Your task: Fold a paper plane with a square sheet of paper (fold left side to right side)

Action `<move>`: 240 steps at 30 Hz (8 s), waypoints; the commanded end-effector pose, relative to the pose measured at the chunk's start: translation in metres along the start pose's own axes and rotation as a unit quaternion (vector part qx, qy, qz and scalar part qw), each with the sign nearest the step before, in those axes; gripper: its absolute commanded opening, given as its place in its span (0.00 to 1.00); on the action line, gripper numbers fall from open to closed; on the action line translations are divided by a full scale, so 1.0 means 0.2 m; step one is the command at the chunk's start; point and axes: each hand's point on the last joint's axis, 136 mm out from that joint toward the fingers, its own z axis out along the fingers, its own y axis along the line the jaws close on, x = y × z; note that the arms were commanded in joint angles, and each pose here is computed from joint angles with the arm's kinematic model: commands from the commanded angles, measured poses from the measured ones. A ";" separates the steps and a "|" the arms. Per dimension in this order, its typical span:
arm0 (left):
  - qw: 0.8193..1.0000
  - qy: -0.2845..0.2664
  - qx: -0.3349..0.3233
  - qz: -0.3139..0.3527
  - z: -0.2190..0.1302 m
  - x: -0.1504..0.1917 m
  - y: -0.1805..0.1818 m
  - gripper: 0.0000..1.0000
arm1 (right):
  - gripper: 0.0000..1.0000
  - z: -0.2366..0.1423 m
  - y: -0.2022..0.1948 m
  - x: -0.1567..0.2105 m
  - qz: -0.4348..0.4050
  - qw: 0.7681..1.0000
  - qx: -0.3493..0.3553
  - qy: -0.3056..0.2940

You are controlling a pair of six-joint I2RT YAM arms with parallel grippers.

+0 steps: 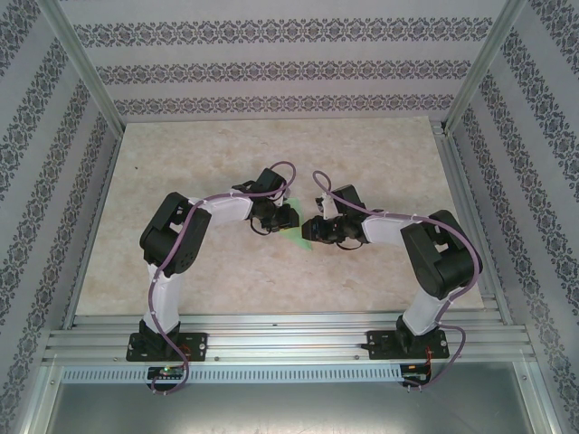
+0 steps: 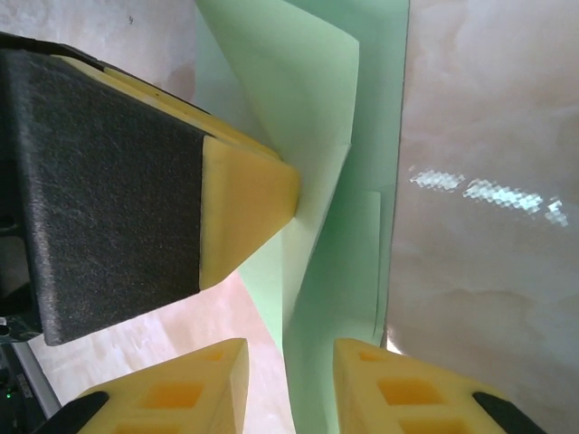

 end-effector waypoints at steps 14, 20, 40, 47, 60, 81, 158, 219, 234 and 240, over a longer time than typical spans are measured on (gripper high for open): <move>0.996 0.027 -0.082 -0.020 0.12 0.11 0.23 0.30 | 0.22 0.07 -0.08 0.07 -0.010 0.999 0.041 0.026; 0.996 0.027 -0.084 -0.019 0.12 0.10 0.24 0.30 | 0.14 0.06 -0.13 0.09 -0.001 0.999 0.046 0.030; 0.999 -0.036 -0.029 0.014 -0.21 -0.04 0.04 0.34 | 0.08 0.10 -0.24 0.19 0.022 0.996 0.053 0.063; 0.997 -0.037 0.052 0.041 -0.29 0.01 -0.15 0.26 | 0.08 0.10 -0.25 0.19 0.023 0.996 0.053 0.062; 0.995 0.009 0.093 0.042 -0.02 0.07 -0.24 0.20 | 0.08 0.10 -0.24 0.19 0.024 0.996 0.055 0.065; 0.999 0.028 -0.008 0.026 0.14 0.12 0.04 0.19 | 0.14 -0.03 -0.10 0.09 0.012 0.999 0.024 0.031; 1.000 0.014 0.000 0.024 0.08 0.10 0.06 0.18 | 0.07 -0.04 0.06 0.16 0.052 0.998 0.007 0.031; 0.999 -0.024 -0.022 0.039 0.01 -0.17 0.08 0.27 | 0.05 0.04 -0.30 0.45 0.135 0.966 0.191 0.108; 0.997 -0.058 -0.046 0.036 -0.05 -0.42 0.29 0.28 | 0.05 0.02 -0.31 0.48 0.138 0.964 0.196 0.114; 0.996 -0.080 -0.042 0.028 -0.09 -0.57 0.34 0.29 | 0.05 0.03 -0.30 0.49 0.139 0.964 0.194 0.116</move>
